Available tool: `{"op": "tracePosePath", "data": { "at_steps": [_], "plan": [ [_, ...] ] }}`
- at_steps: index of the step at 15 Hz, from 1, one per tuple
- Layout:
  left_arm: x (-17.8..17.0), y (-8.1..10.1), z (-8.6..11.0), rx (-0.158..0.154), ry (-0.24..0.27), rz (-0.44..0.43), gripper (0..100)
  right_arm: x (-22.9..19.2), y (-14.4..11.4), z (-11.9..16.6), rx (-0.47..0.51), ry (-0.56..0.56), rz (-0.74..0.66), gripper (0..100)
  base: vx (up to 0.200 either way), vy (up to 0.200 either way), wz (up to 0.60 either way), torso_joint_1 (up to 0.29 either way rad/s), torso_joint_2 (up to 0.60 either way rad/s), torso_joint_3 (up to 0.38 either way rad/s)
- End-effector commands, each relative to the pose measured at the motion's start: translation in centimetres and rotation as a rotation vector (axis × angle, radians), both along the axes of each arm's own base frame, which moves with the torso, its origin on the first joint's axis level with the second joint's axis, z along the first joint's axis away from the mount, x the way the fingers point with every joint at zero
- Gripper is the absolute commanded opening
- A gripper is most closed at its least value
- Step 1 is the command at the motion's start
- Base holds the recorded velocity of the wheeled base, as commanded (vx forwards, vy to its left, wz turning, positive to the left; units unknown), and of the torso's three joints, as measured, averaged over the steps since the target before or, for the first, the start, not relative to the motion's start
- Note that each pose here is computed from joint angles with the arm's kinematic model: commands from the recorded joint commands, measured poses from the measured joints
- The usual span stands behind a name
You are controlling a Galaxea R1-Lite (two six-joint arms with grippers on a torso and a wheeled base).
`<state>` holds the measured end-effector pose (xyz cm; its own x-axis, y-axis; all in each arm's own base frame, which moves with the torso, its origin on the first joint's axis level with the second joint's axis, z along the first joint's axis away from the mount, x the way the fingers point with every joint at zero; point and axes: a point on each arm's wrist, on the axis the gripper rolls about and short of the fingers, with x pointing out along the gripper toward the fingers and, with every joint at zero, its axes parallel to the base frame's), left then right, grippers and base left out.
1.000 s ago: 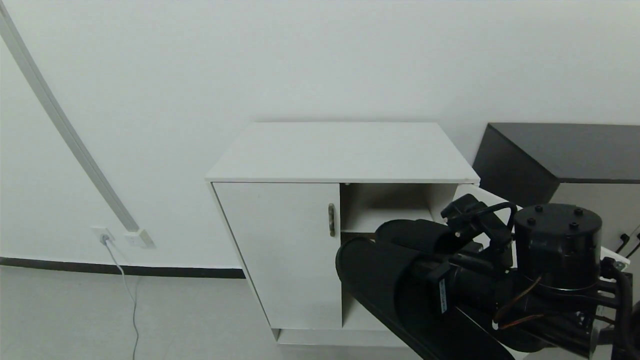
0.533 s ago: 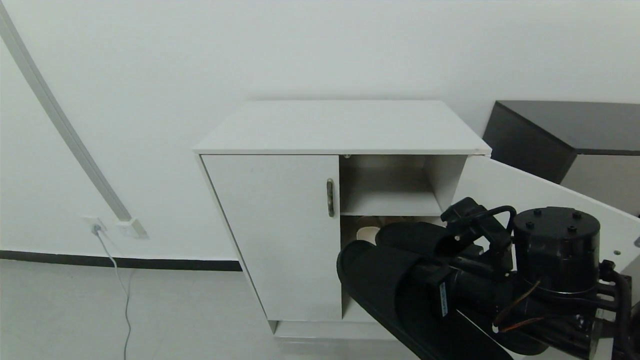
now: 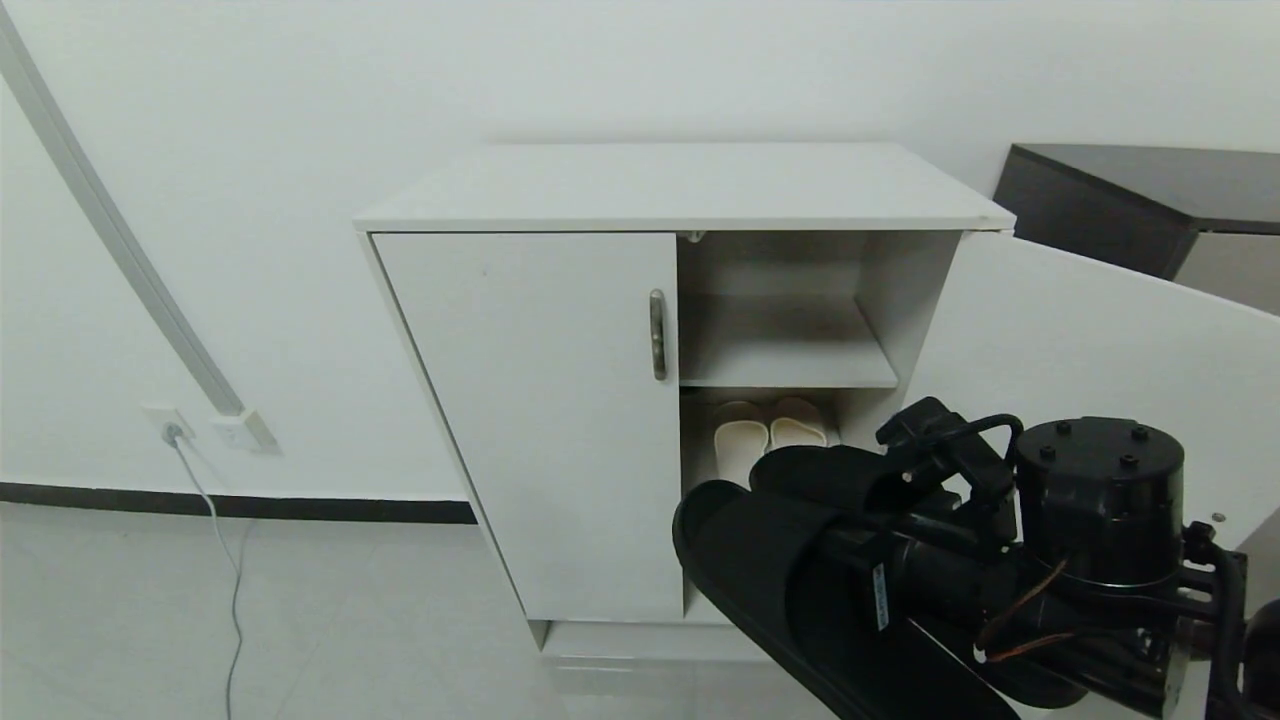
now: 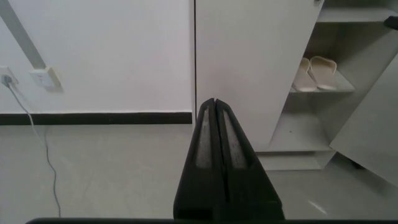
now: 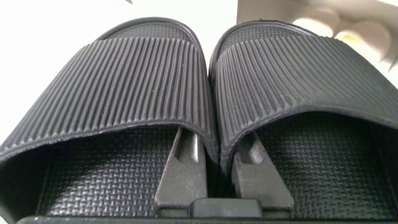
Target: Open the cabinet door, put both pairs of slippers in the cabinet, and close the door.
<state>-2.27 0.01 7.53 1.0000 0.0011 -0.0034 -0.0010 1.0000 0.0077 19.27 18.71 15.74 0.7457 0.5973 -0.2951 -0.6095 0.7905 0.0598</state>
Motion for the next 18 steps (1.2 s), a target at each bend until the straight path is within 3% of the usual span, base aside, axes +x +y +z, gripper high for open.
{"op": "tracePosePath", "data": {
  "at_steps": [1,10,18],
  "plan": [
    [0.00,0.00,0.00,0.000,0.000,0.000,0,0.19,0.01,-0.16,0.000,-0.002,-0.005,0,0.000,0.000,0.00,-0.119,0.47,0.349],
    [0.00,-0.01,0.00,0.000,0.000,-0.003,0,0.26,-0.15,0.00,0.013,-0.016,-0.012,0,0.000,0.000,0.00,-0.050,0.41,0.358],
    [0.00,0.00,0.00,0.000,0.000,0.000,0,0.37,-0.12,0.11,0.012,-0.050,-0.012,0,0.000,0.000,-0.15,0.001,0.03,0.024]
  ]
}}
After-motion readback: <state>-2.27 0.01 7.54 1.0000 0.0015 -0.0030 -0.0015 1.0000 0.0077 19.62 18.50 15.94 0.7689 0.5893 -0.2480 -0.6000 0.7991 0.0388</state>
